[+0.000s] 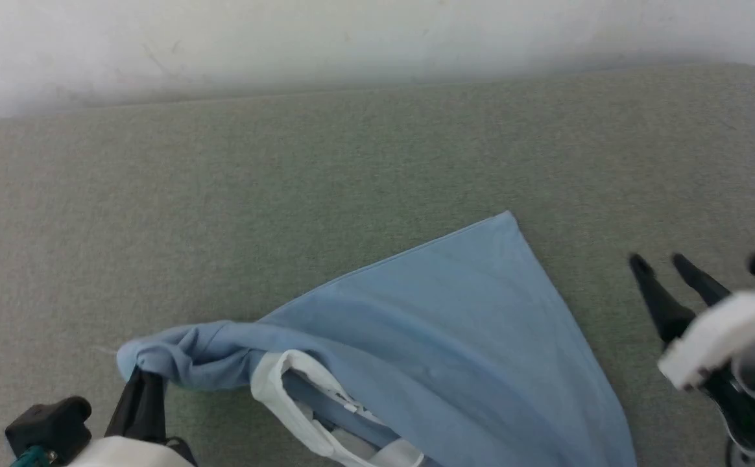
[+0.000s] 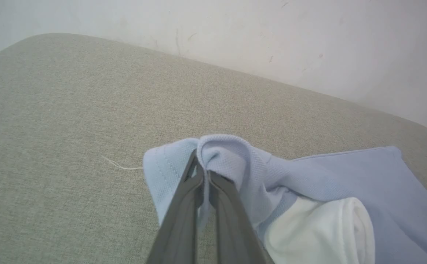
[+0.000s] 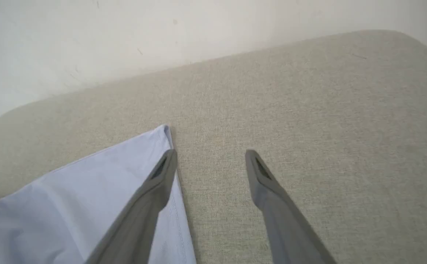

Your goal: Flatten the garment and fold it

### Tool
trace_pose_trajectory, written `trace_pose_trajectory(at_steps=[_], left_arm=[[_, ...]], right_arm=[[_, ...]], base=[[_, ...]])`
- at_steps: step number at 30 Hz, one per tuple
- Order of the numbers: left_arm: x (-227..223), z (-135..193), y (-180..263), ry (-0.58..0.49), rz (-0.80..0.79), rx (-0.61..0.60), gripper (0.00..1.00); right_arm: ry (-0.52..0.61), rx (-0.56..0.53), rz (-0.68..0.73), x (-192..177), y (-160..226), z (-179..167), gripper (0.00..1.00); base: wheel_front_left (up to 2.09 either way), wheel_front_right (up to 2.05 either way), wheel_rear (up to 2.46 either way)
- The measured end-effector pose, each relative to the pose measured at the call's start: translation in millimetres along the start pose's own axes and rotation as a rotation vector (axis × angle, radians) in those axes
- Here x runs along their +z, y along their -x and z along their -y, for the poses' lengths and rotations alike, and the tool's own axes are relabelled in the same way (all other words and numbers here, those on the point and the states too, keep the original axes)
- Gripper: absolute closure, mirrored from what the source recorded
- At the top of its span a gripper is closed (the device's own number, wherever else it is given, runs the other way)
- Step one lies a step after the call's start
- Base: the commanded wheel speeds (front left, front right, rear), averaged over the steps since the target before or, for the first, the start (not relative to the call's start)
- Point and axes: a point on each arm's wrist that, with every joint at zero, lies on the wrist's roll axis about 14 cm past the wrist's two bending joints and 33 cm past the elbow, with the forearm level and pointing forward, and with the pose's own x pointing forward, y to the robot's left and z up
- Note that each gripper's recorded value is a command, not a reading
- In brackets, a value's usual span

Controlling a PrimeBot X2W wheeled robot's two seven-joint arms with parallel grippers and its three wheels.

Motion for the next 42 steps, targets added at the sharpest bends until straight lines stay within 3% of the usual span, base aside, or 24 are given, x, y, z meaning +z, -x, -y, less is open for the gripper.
trace_pose_trajectory(at_steps=[8, 17, 18, 19, 20, 21, 25, 28, 31, 35, 42], left_arm=[[10.6, 6.0, -8.8, 0.013, 0.050, -0.006, 1.00], [4.8, -1.8, -8.7, 0.029, 0.048, 0.044, 1.00], [3.3, -3.6, -8.2, 0.029, 0.045, 0.051, 1.00], [1.4, -5.3, -7.6, 0.029, 0.039, 0.059, 1.00], [0.0, -7.0, -7.1, 0.029, 0.035, 0.065, 1.00], [-1.2, -8.7, -6.7, 0.028, 0.031, 0.071, 1.00], [-0.8, -12.1, -5.9, 0.023, 0.034, 0.080, 1.00], [5.5, -11.4, -6.6, 0.015, 0.052, 0.066, 1.00], [26.5, -8.4, -12.5, -0.010, 0.107, 0.028, 1.00], [77.2, -2.0, -27.4, -0.073, 0.220, -0.046, 1.00], [168.7, 33.0, -81.6, -0.167, 0.375, -0.190, 1.00]], right_arm=[[0.090, 0.173, -0.239, -26.4, -93.7, -54.3, 0.00], [0.239, 0.257, -0.595, -92.0, -130.4, -80.2, 0.00], [0.264, 0.266, -0.634, -95.7, -131.4, -81.8, 0.14], [0.273, 0.271, -0.670, -98.1, -132.2, -82.4, 0.53], [0.286, 0.273, -0.705, -100.4, -132.5, -81.9, 0.82], [0.307, 0.275, -0.736, -101.6, -132.7, -81.7, 1.00], [0.342, 0.301, -0.796, -103.7, -126.9, -88.4, 1.00], [0.378, 0.324, -0.755, -96.1, -123.3, -94.7, 1.00], [0.393, 0.349, -0.621, -73.0, -123.7, -102.2, 1.00], [0.403, 0.338, -0.354, -4.3, -127.8, -104.4, 1.00], [0.394, 0.202, 0.013, 121.7, -117.0, -71.7, 1.00]], base=[[0.00, 0.00, 0.00], [0.00, 0.00, 0.00], [0.00, 0.00, 0.00], [0.00, 0.00, 0.00], [0.00, 0.00, 0.00], [0.00, 0.00, 0.00], [0.00, 0.00, 0.00], [0.00, 0.00, 0.00], [0.00, 0.00, 0.00], [0.00, 0.00, 0.00], [0.00, 0.00, 0.00]])
